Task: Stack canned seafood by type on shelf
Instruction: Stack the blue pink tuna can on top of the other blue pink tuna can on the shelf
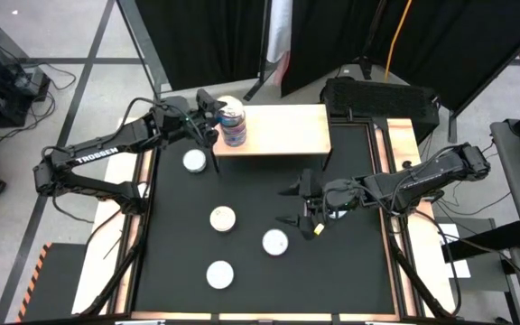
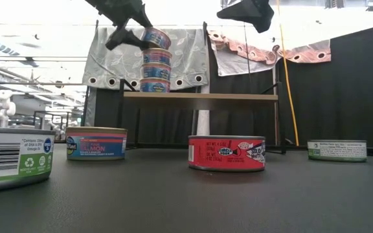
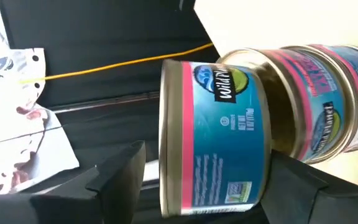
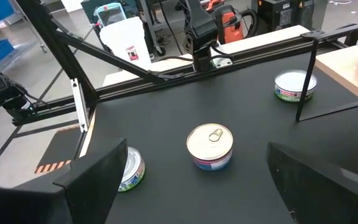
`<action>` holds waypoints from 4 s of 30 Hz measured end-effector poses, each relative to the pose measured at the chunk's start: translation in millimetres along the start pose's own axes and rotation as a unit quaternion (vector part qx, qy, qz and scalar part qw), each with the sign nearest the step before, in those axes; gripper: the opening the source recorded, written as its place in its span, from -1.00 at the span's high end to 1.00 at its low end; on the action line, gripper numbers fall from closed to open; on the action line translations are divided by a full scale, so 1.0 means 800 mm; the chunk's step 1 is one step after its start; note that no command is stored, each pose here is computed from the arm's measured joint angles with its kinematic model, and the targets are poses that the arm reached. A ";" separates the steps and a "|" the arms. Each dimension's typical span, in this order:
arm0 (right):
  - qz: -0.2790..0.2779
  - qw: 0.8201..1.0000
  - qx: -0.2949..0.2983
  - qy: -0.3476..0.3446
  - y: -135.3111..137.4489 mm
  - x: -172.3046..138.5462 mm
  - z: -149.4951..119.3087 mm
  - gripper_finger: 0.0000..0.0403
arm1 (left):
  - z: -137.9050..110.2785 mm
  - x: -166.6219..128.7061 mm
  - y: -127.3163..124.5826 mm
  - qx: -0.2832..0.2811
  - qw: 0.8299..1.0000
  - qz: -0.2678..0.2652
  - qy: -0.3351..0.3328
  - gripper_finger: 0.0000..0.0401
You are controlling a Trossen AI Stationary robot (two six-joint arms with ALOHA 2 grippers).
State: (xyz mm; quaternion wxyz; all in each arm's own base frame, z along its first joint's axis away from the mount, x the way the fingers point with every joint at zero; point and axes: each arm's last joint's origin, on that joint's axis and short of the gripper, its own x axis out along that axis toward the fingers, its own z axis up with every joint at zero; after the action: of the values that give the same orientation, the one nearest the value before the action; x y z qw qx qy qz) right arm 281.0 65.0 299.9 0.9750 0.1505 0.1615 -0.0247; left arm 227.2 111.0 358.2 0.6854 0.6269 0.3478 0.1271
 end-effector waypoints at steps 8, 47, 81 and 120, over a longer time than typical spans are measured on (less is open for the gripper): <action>0.001 1.000 0.000 0.000 0.000 0.000 0.000 -0.87 | 0.000 -0.005 0.018 0.001 0.999 -0.033 -0.006 -0.37; 0.002 1.000 -0.005 0.000 0.000 0.000 0.000 -0.87 | 0.014 0.007 0.022 -0.021 0.996 -0.078 -0.021 -0.38; 0.001 1.000 -0.006 0.000 0.000 0.000 0.000 -0.87 | 0.019 -0.014 0.041 -0.058 0.995 -0.084 -0.005 -0.38; 0.003 1.000 -0.004 0.001 0.000 0.000 0.000 -0.87 | 0.019 0.004 0.037 -0.105 0.989 -0.097 -0.025 -0.38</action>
State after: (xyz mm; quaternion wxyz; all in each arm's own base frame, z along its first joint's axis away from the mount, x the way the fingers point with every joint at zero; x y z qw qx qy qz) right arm 281.1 65.1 300.2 0.9756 0.1467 0.1619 -0.0205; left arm 247.0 106.8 384.8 0.7652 0.5176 0.3744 0.0801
